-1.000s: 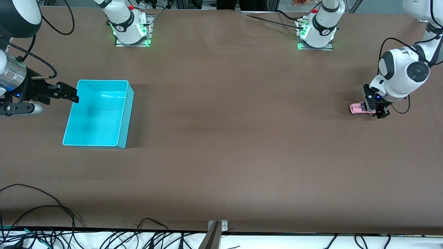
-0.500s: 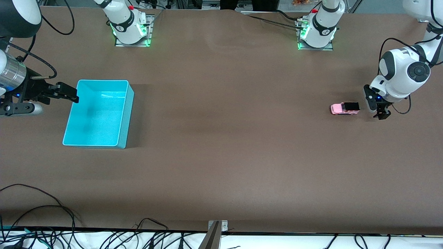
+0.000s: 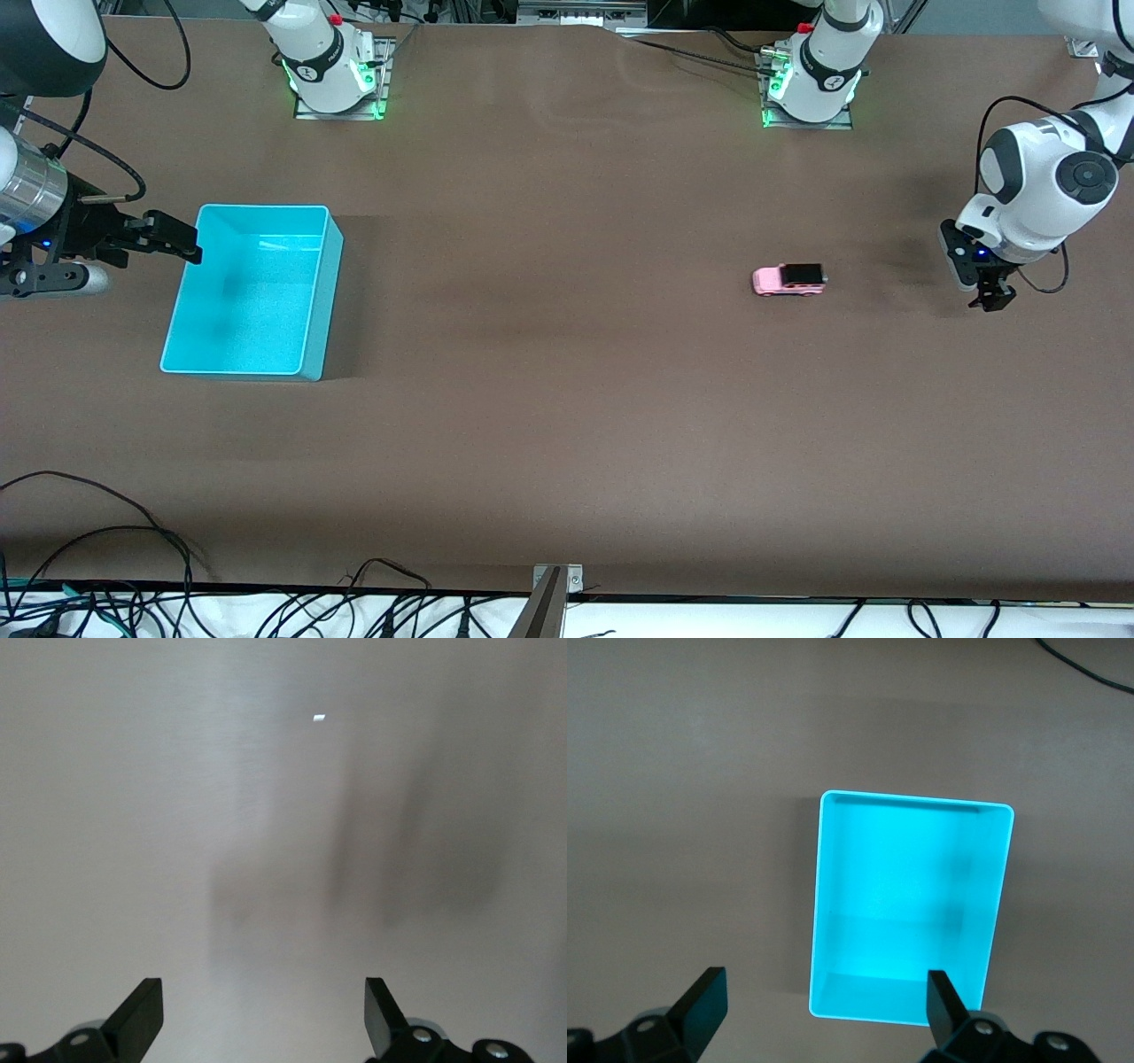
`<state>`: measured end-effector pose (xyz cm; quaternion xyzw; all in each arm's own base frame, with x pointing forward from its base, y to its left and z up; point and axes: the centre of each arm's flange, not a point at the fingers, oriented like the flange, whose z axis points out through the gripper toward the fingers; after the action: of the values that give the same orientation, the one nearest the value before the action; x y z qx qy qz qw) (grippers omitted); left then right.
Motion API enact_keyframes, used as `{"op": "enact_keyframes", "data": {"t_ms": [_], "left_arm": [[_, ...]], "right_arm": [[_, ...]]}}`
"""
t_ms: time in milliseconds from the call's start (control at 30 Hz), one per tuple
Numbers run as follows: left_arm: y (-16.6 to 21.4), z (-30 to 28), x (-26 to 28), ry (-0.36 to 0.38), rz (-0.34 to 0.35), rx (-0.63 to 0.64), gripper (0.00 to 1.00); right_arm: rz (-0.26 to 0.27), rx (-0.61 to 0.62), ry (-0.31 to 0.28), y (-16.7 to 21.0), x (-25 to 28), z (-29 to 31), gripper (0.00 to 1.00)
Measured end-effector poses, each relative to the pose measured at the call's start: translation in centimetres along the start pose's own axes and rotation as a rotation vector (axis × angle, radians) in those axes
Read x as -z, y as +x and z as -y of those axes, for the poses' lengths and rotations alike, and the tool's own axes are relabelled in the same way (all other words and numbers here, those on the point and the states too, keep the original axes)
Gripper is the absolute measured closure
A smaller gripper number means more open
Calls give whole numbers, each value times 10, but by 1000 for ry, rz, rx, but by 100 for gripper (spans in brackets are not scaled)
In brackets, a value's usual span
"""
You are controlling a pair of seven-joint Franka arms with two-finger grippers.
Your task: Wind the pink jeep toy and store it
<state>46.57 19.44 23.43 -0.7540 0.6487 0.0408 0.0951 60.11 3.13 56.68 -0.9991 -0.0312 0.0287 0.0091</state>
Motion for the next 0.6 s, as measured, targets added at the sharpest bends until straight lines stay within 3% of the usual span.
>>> {"op": "enact_keyframes", "data": {"t_ms": [167, 600], "left_arm": [[-9, 12, 33, 67, 2, 16, 0], [-24, 10, 75, 92, -2, 50, 0]], "right_arm": [[0, 0, 0, 0, 0, 0, 0], [0, 0, 0, 0, 0, 0, 0]]}}
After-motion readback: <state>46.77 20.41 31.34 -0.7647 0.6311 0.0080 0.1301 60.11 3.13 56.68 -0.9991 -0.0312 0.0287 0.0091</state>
